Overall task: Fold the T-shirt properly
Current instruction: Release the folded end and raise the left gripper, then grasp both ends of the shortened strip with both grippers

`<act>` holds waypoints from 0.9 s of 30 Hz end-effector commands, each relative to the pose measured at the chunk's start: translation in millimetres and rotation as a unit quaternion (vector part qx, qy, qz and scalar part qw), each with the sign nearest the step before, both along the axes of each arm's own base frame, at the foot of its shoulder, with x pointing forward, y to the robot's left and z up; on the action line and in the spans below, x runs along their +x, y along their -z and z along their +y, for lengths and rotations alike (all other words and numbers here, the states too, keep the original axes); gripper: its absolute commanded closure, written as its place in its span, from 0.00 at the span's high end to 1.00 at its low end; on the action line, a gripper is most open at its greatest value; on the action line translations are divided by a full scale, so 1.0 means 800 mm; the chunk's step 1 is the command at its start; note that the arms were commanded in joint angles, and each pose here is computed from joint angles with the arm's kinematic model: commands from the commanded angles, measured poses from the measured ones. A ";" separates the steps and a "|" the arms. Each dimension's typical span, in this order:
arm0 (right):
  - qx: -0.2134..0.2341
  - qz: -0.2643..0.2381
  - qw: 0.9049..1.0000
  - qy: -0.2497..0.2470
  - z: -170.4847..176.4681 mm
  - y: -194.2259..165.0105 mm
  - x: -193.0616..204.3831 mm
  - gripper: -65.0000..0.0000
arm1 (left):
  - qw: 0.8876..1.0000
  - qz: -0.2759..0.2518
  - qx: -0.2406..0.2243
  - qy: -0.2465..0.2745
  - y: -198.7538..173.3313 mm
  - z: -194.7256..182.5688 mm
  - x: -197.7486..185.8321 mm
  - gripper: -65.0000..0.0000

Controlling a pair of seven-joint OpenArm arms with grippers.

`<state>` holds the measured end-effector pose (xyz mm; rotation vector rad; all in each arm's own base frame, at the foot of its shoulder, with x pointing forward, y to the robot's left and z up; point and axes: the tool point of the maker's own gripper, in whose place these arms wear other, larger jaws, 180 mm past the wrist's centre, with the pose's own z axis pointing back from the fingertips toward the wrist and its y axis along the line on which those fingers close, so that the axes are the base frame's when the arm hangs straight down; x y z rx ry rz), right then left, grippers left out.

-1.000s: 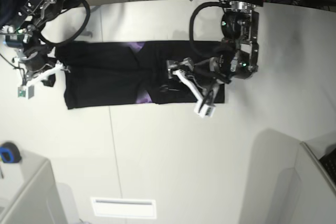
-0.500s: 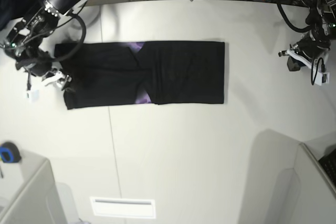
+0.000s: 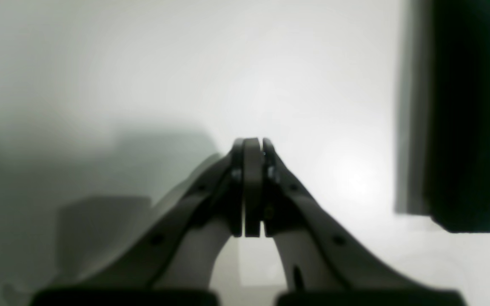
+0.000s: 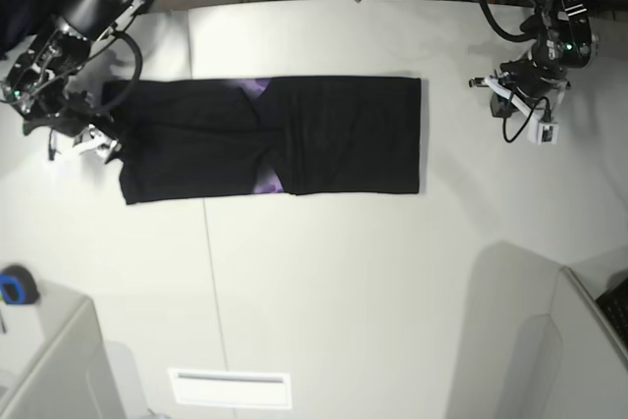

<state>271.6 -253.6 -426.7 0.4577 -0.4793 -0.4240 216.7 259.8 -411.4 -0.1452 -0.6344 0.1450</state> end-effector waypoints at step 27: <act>0.047 -0.011 0.998 0.044 -0.035 -0.008 -0.004 0.75 | 0.997 0.007 -0.026 0.074 0.042 -0.105 0.037 0.00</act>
